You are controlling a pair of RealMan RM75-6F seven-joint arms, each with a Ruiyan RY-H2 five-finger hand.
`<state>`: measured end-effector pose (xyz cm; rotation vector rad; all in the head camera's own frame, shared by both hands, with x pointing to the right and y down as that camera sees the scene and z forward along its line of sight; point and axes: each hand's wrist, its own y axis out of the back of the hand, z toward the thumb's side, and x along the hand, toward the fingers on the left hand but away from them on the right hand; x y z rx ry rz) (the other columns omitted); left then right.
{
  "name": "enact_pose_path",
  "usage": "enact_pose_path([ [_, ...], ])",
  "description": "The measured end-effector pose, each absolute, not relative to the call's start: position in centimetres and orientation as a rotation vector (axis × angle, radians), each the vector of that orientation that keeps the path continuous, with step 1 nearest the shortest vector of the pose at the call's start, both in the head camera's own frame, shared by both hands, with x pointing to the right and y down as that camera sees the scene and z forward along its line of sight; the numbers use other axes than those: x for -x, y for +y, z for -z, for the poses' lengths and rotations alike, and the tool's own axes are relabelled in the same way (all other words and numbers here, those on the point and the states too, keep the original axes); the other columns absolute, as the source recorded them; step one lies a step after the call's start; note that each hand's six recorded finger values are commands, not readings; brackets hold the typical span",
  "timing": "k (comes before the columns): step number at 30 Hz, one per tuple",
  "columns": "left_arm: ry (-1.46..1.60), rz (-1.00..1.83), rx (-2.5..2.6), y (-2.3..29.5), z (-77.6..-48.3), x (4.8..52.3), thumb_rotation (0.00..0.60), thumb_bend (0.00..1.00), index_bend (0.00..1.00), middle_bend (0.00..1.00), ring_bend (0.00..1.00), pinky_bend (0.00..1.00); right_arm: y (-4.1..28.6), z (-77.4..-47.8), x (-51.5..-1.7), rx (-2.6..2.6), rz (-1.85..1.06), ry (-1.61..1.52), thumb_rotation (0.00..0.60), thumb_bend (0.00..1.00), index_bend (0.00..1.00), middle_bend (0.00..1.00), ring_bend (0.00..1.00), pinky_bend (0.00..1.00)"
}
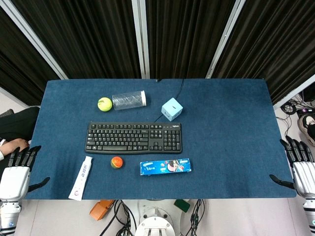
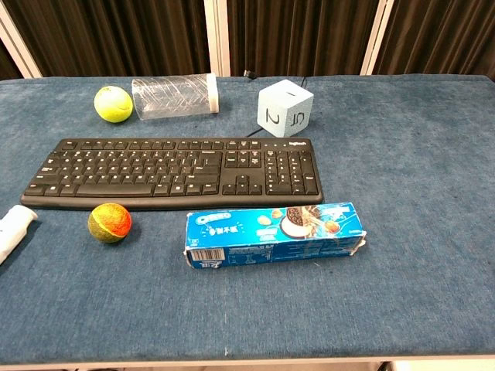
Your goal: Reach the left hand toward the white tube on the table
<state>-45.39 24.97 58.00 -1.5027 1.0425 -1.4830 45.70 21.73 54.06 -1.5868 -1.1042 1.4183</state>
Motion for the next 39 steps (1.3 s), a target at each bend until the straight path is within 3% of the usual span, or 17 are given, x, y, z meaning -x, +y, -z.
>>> enact_pose_path([
  [8, 1.013, 1.48, 1.512, 24.2, -58.2, 44.6, 0.6, 0.07, 0.09, 0.14, 0.1, 0.01, 20.9, -54.0, -45.8, 1.591, -1.417, -1.101, 0.6, 0.08, 0.0, 0.0, 0.0, 0.0],
  [11, 0.993, 1.446, 1.531, 23.2, -58.2, 43.8, 0.6, 0.07, 0.09, 0.21, 0.17, 0.18, 20.6, -53.6, -45.8, 1.58, -1.406, -1.1, 0.6, 0.08, 0.0, 0.0, 0.0, 0.0],
  [12, 0.981, 1.429, 1.542, 22.7, -58.3, 43.3, 0.6, 0.08, 0.11, 0.26, 0.24, 0.31, 20.4, -53.4, -45.8, 1.576, -1.4, -1.101, 0.6, 0.08, 0.0, 0.0, 0.0, 0.0],
  [15, 0.939, 1.391, 1.582, 21.5, -58.7, 42.0, 0.6, 0.13, 0.15, 0.47, 0.46, 0.57, 20.1, -52.9, -45.7, 1.565, -1.384, -1.102, 0.6, 0.08, 0.0, 0.0, 0.0, 0.0],
  [18, 0.871, 1.373, 1.637, 20.5, -59.6, 40.7, 0.6, 0.26, 0.15, 0.73, 0.73, 0.75, 20.0, -52.6, -45.6, 1.559, -1.377, -1.1, 0.6, 0.08, 0.0, 0.0, 0.0, 0.0],
  [21, 0.784, 1.383, 1.706, 19.8, -61.0, 39.3, 0.6, 0.4, 0.16, 0.87, 0.87, 0.84, 20.1, -52.5, -45.4, 1.56, -1.378, -1.1, 0.6, 0.08, 0.0, 0.0, 0.0, 0.0],
  [24, 0.698, 1.424, 1.775, 19.1, -62.8, 38.3, 0.6, 0.51, 0.18, 0.93, 0.93, 0.89, 20.2, -52.5, -45.5, 1.563, -1.385, -1.1, 0.6, 0.08, 0.0, 0.0, 0.0, 0.0],
  [28, 0.614, 1.503, 1.851, 18.5, -65.0, 37.6, 0.6, 0.57, 0.18, 0.97, 0.97, 0.93, 20.4, -52.6, -45.6, 1.565, -1.398, -1.101, 0.6, 0.08, 0.0, 0.0, 0.0, 0.0],
  [39, 0.523, 1.598, 1.954, 18.6, -68.1, 36.5, 0.6, 0.59, 0.19, 0.98, 0.98, 0.94, 20.6, -53.2, -45.4, 1.574, -1.414, -1.098, 0.6, 0.08, 0.0, 0.0, 0.0, 0.0],
])
